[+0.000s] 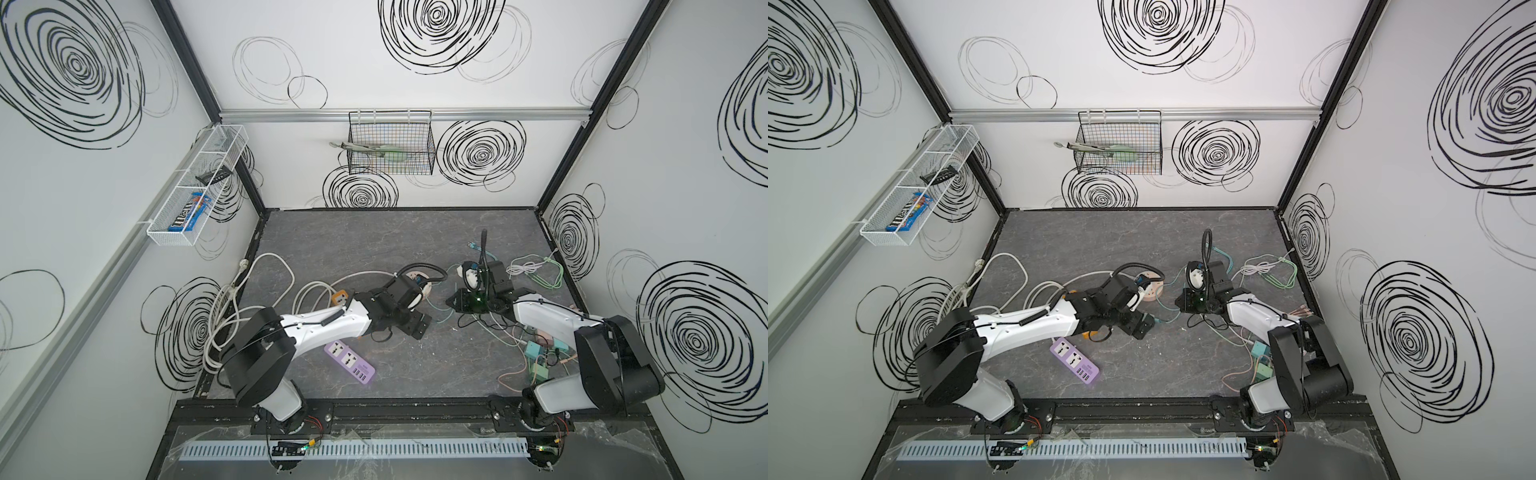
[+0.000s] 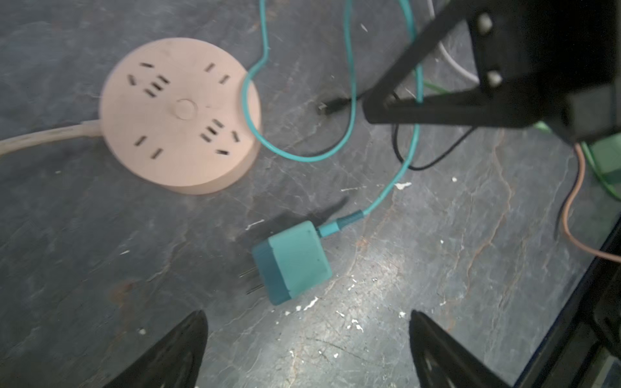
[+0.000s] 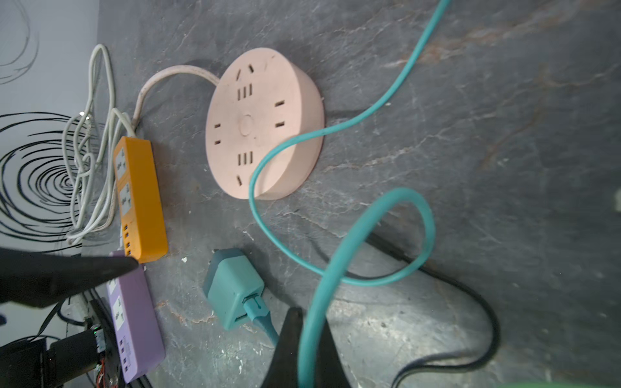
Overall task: Insert the plug
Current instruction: 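Reach the left gripper over to the teal plug adapter and grasp it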
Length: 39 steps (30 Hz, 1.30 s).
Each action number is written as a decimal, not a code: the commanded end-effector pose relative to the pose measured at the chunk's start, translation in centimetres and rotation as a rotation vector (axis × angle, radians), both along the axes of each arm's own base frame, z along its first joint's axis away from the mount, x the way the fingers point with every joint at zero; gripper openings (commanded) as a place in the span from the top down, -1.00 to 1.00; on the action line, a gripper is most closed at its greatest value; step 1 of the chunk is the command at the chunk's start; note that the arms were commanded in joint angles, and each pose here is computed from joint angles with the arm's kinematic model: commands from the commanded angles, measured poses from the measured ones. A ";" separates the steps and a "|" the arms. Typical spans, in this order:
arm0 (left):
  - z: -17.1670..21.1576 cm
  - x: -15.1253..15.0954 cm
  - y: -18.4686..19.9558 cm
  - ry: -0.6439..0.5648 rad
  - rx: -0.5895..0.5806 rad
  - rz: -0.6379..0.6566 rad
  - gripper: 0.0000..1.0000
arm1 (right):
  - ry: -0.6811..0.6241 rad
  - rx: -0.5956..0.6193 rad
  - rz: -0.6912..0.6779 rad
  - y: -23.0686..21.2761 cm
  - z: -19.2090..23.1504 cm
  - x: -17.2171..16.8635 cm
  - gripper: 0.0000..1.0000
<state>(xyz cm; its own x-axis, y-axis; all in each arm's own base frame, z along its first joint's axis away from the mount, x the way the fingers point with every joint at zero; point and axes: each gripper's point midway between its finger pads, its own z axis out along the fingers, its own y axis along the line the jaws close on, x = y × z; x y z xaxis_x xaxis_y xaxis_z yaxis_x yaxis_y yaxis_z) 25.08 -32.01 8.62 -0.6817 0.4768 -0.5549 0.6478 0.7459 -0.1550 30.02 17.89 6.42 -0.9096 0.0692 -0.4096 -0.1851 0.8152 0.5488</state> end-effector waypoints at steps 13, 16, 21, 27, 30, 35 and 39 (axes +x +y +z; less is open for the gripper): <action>-0.9 2.4 -2.7 -0.112 0.252 -0.355 -0.93 | -0.117 -0.188 -0.120 -3.8 0.4 8.6 0.69; -1.2 3.2 -3.3 -0.122 0.245 -0.366 -0.88 | -0.144 -0.170 -0.167 -4.3 1.8 8.9 0.27; -2.6 3.9 -3.8 -0.111 0.268 -0.379 -0.73 | -0.207 -0.114 -0.264 -6.5 5.3 8.2 -0.36; -3.4 4.6 -4.4 -0.139 0.280 -0.401 -0.69 | -0.262 -0.058 -0.387 -10.0 8.1 6.7 -0.89; -3.7 4.7 -5.0 -0.147 0.283 -0.431 -0.69 | -0.281 -0.054 -0.410 -10.9 8.6 6.1 -0.95; -4.9 4.7 -5.9 -0.192 0.345 -0.489 -0.68 | -0.303 -0.048 -0.424 -11.4 8.7 5.5 -0.95; -6.3 4.9 -6.2 -0.181 0.381 -0.509 -0.54 | -0.308 -0.041 -0.417 -11.3 9.0 5.4 -0.95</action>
<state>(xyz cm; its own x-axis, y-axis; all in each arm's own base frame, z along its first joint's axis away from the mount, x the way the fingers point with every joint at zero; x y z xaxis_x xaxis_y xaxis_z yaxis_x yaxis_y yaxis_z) 29.56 -37.66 2.96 -0.2759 0.8795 -0.3877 0.9168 0.3620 0.1688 35.46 6.60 14.47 -0.6665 0.3697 -0.6474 0.0285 0.8804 0.4734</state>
